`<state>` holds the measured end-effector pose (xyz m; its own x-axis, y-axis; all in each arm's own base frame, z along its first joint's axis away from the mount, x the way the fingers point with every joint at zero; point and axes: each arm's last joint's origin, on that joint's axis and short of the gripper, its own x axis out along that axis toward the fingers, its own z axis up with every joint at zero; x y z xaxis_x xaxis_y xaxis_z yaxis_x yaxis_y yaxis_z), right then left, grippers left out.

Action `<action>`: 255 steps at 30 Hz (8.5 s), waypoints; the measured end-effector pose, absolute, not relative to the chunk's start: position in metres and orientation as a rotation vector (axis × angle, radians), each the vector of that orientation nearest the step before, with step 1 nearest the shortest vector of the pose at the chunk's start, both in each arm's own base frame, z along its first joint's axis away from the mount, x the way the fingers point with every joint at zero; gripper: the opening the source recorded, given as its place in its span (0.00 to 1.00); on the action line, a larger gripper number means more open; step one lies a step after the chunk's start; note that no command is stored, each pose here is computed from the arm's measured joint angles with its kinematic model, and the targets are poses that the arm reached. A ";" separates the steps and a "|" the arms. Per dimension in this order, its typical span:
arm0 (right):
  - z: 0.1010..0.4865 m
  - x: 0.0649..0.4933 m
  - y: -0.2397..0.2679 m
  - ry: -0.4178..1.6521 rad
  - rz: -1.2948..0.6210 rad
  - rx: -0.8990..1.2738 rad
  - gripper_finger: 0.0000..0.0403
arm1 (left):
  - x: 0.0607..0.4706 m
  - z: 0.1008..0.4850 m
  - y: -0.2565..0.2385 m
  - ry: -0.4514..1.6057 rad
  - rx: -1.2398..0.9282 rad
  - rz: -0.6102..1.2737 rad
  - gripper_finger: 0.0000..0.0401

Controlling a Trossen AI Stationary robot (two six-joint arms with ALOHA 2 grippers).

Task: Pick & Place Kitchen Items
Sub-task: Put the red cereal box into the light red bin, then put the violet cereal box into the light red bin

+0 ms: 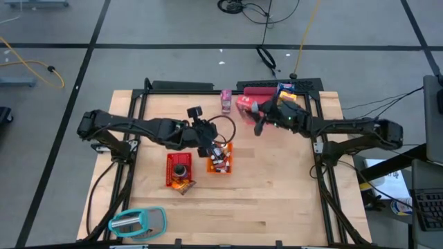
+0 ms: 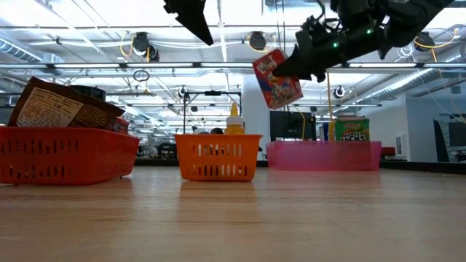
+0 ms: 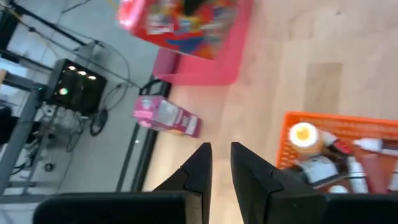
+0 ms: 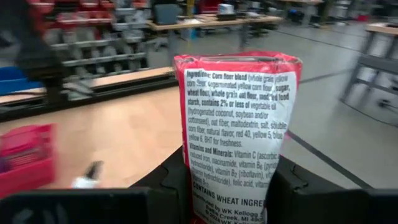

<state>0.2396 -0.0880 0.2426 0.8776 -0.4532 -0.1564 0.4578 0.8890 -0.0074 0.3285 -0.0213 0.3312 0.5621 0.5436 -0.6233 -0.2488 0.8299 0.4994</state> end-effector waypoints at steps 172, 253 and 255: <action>0.187 0.280 -0.097 0.178 -0.337 0.071 0.52 | 0.337 0.188 0.144 0.529 0.283 0.628 0.56; 0.184 0.281 -0.092 0.207 -0.458 0.082 0.50 | 0.373 0.237 0.062 0.507 0.377 0.438 0.00; 0.184 0.282 -0.089 0.202 -0.454 0.080 0.46 | 0.374 0.237 0.061 0.503 0.377 0.437 0.00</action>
<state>0.2816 -0.0894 0.1839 0.8793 -0.4267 -0.2117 0.4426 0.8962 0.0318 0.3736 0.0607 0.2369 0.7889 0.4857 -0.3765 -0.3053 0.8415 0.4458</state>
